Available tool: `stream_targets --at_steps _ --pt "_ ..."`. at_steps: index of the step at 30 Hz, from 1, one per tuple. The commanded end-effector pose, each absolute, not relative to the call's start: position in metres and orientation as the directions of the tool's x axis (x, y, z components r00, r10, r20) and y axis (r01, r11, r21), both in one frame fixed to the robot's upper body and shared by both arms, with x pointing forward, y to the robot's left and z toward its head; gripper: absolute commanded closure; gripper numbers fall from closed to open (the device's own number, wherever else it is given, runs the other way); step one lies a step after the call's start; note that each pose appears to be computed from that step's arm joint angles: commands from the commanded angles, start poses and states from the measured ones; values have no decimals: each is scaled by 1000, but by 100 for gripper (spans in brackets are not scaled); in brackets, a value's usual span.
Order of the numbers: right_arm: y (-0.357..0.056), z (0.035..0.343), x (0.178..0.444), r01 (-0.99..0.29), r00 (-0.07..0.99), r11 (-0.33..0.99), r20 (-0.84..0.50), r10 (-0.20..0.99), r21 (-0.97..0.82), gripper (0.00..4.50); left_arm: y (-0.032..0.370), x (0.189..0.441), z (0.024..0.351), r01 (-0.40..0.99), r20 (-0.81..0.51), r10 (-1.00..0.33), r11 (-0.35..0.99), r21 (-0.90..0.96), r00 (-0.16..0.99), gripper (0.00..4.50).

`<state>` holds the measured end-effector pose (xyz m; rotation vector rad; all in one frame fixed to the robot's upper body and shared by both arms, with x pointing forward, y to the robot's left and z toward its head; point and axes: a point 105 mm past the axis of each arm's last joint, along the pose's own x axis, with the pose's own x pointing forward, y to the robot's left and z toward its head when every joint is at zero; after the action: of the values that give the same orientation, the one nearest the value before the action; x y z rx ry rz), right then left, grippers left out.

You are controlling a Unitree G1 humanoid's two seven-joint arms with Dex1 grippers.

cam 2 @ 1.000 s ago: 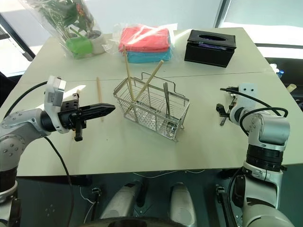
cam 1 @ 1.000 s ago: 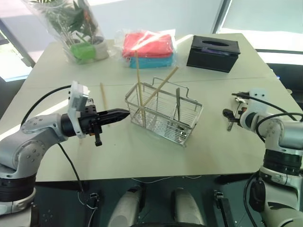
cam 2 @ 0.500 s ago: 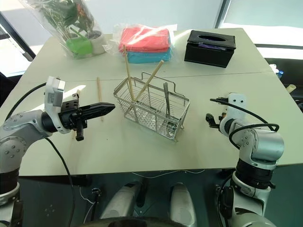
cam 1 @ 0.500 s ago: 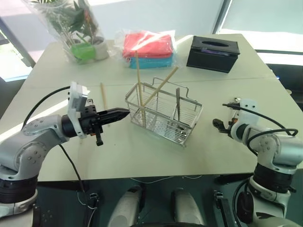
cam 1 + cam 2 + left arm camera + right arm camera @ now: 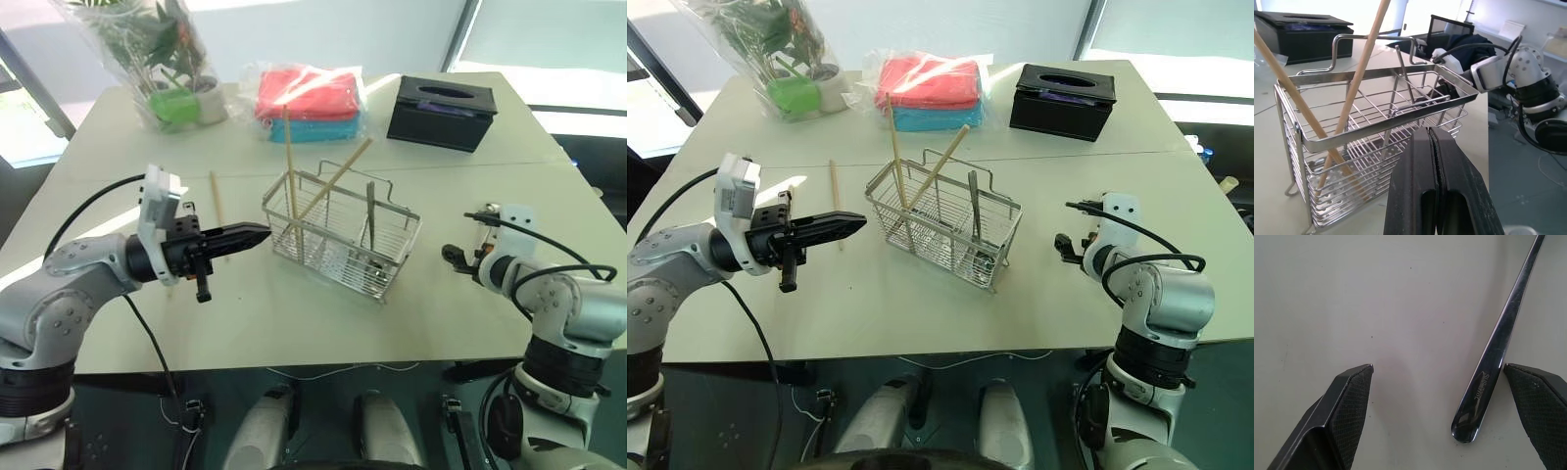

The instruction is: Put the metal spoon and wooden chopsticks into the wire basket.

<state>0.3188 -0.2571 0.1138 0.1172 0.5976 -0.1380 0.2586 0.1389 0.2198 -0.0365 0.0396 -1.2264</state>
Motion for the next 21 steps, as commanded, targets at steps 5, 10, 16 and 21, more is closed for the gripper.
stream_targets --at_steps 5,10,16,21 --pt "-265 107 317 200 804 977 -583 -121 74 135 147 255 230 942 -29 -942 335 13 335 450" --pt "-264 107 318 200 806 977 -580 -120 75 387 148 256 232 940 -22 -940 341 20 341 450" --pt "-267 108 317 199 804 978 -581 -127 61 444 146 257 231 939 -14 -938 345 17 345 450" --pt "-282 129 320 119 842 984 -511 -172 -134 444 145 260 229 937 -4 -937 349 12 349 450"
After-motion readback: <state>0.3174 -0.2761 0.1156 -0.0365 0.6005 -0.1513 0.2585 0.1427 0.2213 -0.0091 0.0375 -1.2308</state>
